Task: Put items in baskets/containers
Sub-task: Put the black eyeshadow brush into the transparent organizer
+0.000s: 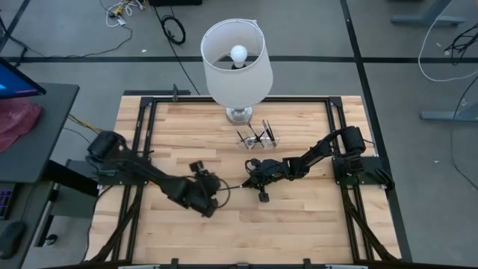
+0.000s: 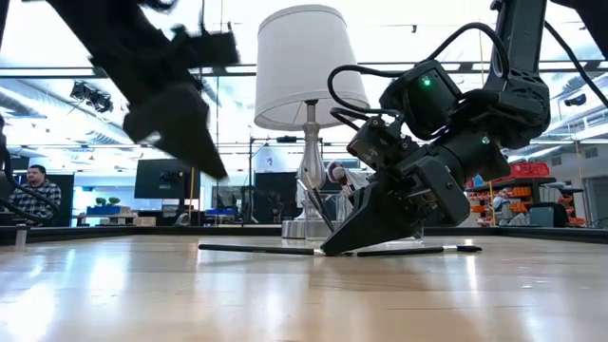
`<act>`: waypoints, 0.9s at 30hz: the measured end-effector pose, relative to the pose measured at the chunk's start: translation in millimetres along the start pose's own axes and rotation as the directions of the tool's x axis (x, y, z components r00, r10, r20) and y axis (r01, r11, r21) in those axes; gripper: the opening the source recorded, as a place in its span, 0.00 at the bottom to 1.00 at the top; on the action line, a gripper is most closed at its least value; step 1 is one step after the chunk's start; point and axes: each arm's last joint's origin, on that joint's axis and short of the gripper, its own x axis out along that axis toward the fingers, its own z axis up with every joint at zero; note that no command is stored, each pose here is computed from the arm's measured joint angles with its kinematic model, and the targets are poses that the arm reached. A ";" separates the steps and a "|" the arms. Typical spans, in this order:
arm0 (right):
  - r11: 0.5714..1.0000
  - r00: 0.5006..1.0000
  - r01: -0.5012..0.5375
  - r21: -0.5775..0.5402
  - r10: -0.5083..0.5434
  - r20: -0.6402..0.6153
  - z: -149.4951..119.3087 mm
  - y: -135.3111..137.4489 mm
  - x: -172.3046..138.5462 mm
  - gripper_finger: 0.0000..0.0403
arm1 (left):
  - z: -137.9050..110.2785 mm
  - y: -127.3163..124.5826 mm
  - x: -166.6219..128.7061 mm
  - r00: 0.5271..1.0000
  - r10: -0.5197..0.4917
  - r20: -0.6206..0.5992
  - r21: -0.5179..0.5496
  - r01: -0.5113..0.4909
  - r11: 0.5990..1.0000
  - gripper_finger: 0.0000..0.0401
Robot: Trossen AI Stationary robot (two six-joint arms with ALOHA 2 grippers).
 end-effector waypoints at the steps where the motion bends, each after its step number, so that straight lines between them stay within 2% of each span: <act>1: 1.000 1.000 0.000 0.000 0.000 0.000 0.0 0.0 0.0 0.01 | -1.5 4.1 -7.6 0.999 0.042 0.022 0.000 -0.042 0.999 0.40; 3: 1.000 1.000 0.000 0.000 0.000 0.000 0.0 0.0 0.0 0.01 | -6.5 10.3 -21.8 0.992 0.092 0.083 -0.036 -0.090 0.995 0.40; 5: 1.000 1.000 0.000 0.000 0.000 0.000 0.0 0.0 0.0 0.01 | -17.8 16.1 -29.8 0.985 0.101 0.137 -0.083 -0.091 0.992 0.39; 7: 1.000 1.000 0.000 -0.001 0.000 0.006 0.6 0.0 0.0 0.01 | -35.8 18.4 -27.6 0.986 0.049 0.160 -0.142 -0.026 0.989 0.38; 10: 1.000 0.999 -0.015 -0.017 0.015 0.029 2.6 0.3 0.2 0.01 | -65.8 16.8 -10.1 0.967 -0.122 0.224 -0.230 0.174 0.958 0.34; 12: 0.999 0.999 -0.024 -0.034 0.025 0.045 3.9 0.2 0.3 0.01 | -77.7 16.2 0.4 0.906 -0.256 0.338 -0.241 0.346 0.907 0.32; 14: 0.999 0.998 -0.030 -0.041 0.032 0.061 5.3 0.2 0.1 0.01 | -84.8 21.8 6.0 0.803 -0.363 0.473 -0.219 0.506 0.834 0.30; 16: 0.999 0.998 -0.031 -0.041 0.033 0.062 5.3 -1.3 -0.1 0.01 | -88.0 30.9 8.4 0.706 -0.394 0.588 -0.213 0.605 0.767 0.28; 18: 0.999 0.998 -0.029 -0.036 0.031 0.060 5.2 -3.6 -0.3 0.01 | -92.3 39.5 9.9 0.665 -0.380 0.643 -0.226 0.638 0.736 0.26; 22: 0.999 0.997 -0.023 -0.045 0.026 0.078 6.6 -8.1 -1.1 0.01 | -97.1 40.8 25.1 0.704 -0.400 0.587 -0.224 0.616 0.755 0.25; 24: 0.999 0.996 -0.019 -0.046 0.022 0.085 7.2 -9.6 -1.4 0.01 | -90.5 34.0 32.9 0.707 -0.425 0.565 -0.220 0.626 0.748 0.26; 27: 0.999 0.996 -0.016 -0.043 0.019 0.084 7.1 -10.8 -1.5 0.01 | -76.7 20.4 46.0 0.717 -0.445 0.537 -0.190 0.616 0.764 0.29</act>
